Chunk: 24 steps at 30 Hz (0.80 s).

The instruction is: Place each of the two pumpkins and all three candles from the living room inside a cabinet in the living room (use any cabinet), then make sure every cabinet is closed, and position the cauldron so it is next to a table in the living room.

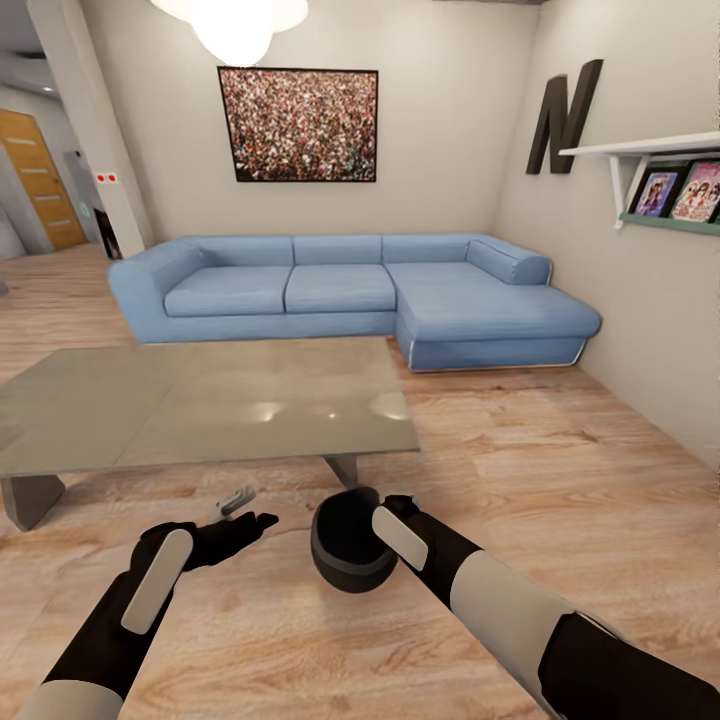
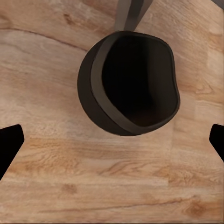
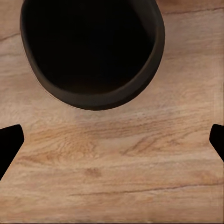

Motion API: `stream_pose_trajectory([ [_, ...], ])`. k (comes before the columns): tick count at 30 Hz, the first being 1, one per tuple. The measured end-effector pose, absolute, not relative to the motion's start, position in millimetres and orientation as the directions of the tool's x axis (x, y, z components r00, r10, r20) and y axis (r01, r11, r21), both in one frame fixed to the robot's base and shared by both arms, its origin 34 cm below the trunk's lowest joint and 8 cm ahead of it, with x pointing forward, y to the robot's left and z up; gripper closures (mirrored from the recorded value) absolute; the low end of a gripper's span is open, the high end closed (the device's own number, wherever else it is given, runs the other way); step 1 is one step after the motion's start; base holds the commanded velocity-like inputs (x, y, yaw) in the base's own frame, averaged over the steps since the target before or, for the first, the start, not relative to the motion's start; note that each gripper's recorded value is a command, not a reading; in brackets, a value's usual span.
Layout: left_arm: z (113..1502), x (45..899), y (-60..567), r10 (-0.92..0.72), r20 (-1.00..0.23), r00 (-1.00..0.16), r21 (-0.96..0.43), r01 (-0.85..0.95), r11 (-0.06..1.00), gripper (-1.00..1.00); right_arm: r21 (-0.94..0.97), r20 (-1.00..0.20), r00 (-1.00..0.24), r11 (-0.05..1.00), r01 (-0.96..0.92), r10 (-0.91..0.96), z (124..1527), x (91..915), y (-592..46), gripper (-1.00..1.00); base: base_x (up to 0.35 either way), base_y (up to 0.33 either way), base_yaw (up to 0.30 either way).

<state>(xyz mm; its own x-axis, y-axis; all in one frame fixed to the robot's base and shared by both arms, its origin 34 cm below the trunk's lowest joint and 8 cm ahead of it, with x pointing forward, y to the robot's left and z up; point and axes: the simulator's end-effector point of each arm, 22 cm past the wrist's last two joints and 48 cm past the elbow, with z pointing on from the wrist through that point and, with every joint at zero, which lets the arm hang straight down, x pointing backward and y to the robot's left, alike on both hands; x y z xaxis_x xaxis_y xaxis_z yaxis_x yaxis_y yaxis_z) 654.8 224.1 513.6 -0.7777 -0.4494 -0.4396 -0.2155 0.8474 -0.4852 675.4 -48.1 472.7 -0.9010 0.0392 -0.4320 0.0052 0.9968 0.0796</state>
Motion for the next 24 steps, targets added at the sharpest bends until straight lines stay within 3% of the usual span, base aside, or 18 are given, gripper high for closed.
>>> stream_pose_trajectory([
  [14,548.2,662.0,224.6,-0.448,-0.447,-0.774,-0.484,-0.212,0.849,-1.00,0.080,-0.442,-0.896,0.997,0.008,0.042,508.0,683.7,-48.4,-1.00,-0.313,0.114,0.000],
  [24,561.7,646.9,217.9,-0.387,-0.387,-0.837,-0.459,-0.189,0.868,-1.00,0.080,-0.450,-0.892,0.997,0.007,0.043,534.3,688.9,-48.5,-1.00,-0.067,0.018,0.000],
])
